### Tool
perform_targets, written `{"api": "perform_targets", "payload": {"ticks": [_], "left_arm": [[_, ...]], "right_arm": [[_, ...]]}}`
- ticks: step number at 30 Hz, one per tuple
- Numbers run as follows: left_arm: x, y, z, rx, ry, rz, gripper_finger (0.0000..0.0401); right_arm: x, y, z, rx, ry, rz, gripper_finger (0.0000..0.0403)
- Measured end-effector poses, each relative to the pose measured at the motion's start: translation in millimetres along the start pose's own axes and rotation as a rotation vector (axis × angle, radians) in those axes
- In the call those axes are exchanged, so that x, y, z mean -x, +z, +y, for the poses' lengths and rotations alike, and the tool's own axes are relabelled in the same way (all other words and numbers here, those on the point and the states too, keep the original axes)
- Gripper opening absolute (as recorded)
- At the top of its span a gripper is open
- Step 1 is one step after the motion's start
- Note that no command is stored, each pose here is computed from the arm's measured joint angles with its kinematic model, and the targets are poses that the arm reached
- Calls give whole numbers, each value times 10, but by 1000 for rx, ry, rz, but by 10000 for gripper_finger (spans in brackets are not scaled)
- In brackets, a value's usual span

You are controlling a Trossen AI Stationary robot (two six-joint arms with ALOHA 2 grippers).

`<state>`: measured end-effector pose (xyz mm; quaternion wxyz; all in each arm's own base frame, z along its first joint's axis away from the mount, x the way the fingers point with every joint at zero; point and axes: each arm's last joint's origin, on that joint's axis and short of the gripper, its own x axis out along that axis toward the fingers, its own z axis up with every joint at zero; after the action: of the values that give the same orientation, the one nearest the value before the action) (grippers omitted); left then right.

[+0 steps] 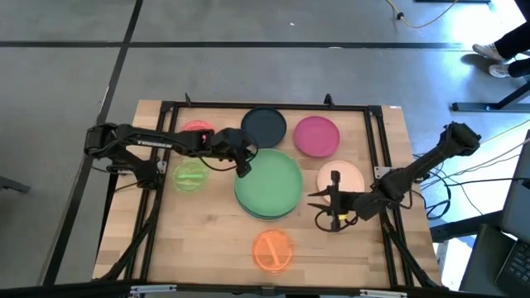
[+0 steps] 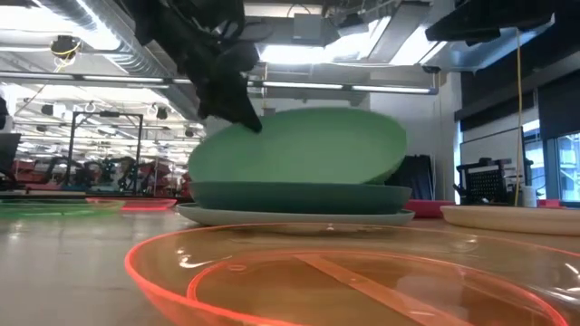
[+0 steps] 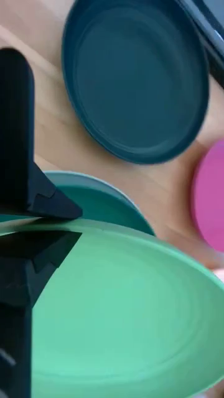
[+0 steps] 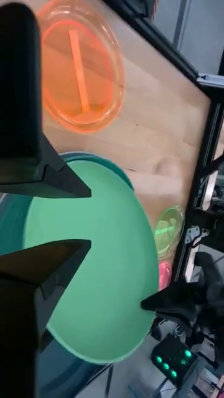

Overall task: Stack plastic plates
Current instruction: Stack the green plate on top of the dark green plate

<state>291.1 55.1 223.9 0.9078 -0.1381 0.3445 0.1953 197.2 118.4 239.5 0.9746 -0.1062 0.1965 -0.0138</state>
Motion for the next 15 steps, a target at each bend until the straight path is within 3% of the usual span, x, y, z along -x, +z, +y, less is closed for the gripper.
{"api": "perform_targets", "payload": {"ticks": [15], "left_arm": [[-344,-167,11,-44,38,110,21]], "right_arm": [[-61,-49,32,18,-32,29,108]]}}
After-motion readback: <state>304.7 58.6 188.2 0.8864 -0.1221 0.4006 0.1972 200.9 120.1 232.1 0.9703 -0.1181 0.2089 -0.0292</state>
